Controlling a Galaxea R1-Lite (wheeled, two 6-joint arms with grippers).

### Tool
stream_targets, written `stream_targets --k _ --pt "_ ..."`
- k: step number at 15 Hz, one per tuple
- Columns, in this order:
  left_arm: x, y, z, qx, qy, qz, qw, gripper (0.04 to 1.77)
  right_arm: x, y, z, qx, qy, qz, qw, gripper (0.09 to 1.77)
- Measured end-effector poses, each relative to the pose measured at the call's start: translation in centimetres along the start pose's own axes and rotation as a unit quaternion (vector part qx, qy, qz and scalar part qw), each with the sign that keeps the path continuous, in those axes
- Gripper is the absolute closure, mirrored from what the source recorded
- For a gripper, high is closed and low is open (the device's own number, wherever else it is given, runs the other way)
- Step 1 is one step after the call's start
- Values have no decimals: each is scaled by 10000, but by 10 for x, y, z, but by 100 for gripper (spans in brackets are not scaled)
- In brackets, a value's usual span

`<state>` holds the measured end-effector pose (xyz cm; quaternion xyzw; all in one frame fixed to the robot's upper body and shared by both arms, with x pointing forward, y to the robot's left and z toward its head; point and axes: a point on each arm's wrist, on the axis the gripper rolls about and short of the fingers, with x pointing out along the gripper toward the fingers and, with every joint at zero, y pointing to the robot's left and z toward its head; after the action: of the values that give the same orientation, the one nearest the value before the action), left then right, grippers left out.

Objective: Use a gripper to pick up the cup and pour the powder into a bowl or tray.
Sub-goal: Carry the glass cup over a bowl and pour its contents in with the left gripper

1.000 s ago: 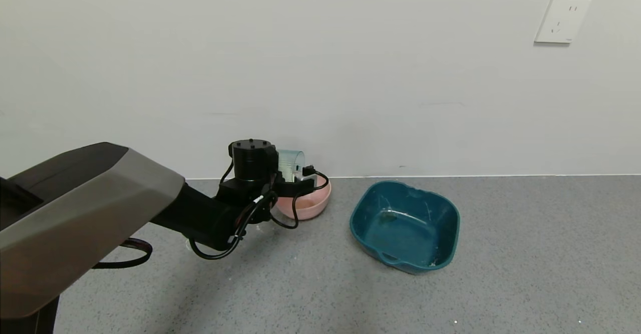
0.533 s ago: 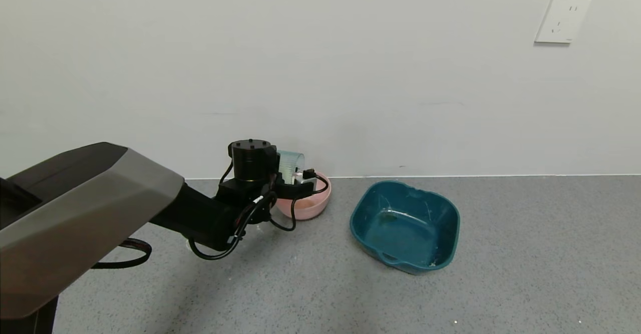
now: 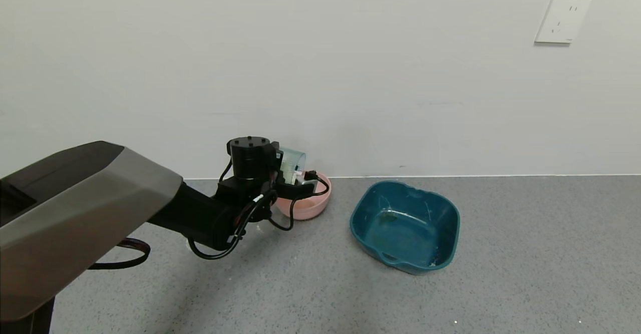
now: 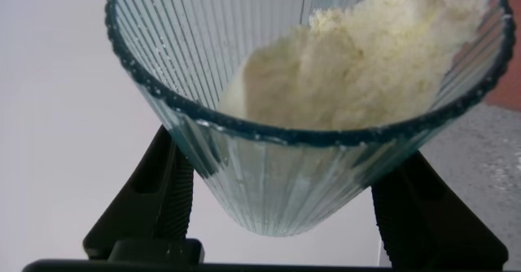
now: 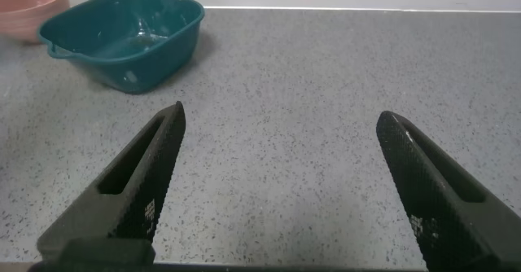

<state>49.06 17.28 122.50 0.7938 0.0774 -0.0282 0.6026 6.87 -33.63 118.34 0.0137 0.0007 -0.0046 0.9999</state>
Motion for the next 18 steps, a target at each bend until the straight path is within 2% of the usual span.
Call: stream_targets --k 4,12,16,18 --pt "-1 5 0 234 42 213 9995 55 0 0 0 -1 -2 0 10000 15" --pt "-1 -2 2 524 25 157 9985 55 0 0 0 0 0 0 10000 15" --pt "-2 1 4 643 100 487 9967 55 0 0 0 0 -2 0 10000 15" --pt "-2 -3 7 686 89 492 9964 55 0 0 0 0 -2 0 10000 15"
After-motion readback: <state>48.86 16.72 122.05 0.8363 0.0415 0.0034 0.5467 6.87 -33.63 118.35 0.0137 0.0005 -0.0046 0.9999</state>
